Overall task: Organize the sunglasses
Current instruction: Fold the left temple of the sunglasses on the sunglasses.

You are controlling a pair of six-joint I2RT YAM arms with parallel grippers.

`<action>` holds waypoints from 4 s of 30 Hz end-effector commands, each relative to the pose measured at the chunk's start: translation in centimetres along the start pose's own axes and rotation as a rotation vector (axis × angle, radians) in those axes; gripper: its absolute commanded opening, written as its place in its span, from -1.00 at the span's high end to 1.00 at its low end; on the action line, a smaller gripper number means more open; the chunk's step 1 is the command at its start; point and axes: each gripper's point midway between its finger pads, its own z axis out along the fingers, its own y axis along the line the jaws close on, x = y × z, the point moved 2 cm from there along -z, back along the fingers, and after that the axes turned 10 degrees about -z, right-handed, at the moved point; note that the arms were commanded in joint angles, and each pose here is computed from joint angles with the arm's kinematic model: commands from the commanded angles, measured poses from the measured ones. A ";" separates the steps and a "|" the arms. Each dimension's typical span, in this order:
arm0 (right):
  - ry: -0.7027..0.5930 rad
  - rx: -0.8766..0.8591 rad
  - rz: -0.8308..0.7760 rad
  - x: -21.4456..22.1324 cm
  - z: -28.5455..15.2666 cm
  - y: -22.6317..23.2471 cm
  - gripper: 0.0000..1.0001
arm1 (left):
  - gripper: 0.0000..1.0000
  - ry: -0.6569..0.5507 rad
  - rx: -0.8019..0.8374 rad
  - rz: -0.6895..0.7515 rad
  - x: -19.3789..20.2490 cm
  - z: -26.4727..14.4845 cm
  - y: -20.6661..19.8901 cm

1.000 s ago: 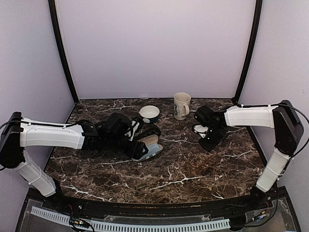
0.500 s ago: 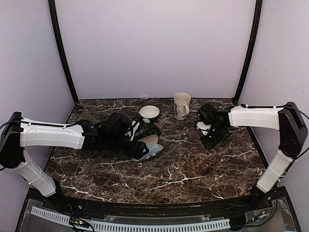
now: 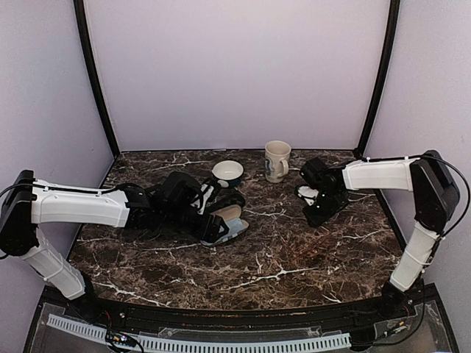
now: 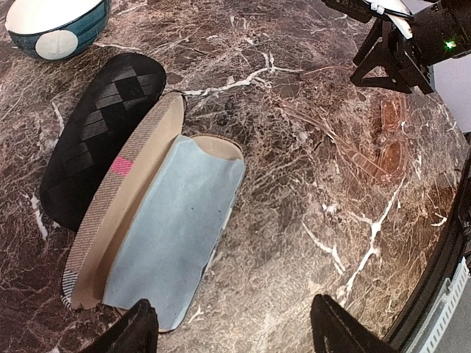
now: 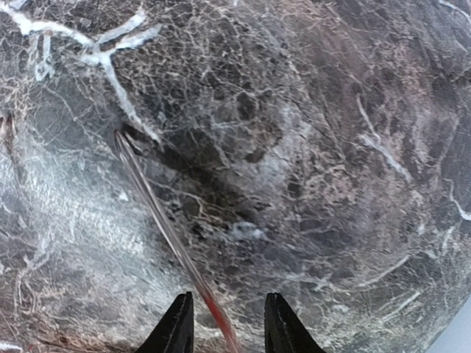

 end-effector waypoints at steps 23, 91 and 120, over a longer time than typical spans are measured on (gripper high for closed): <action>-0.180 -0.001 -0.012 -4.3 -2.6 -0.8 1.00 | -0.50 0.032 0.054 -0.031 0.4 1.5 -1.0; -0.690 -0.181 -0.084 -8.6 -13.1 9.2 1.00 | -0.45 -0.184 0.295 0.286 -3.8 0.7 -10.9; -0.673 -0.201 -0.092 -8.7 -12.7 9.6 1.00 | -0.64 -0.121 0.378 0.438 -1.8 0.5 -12.8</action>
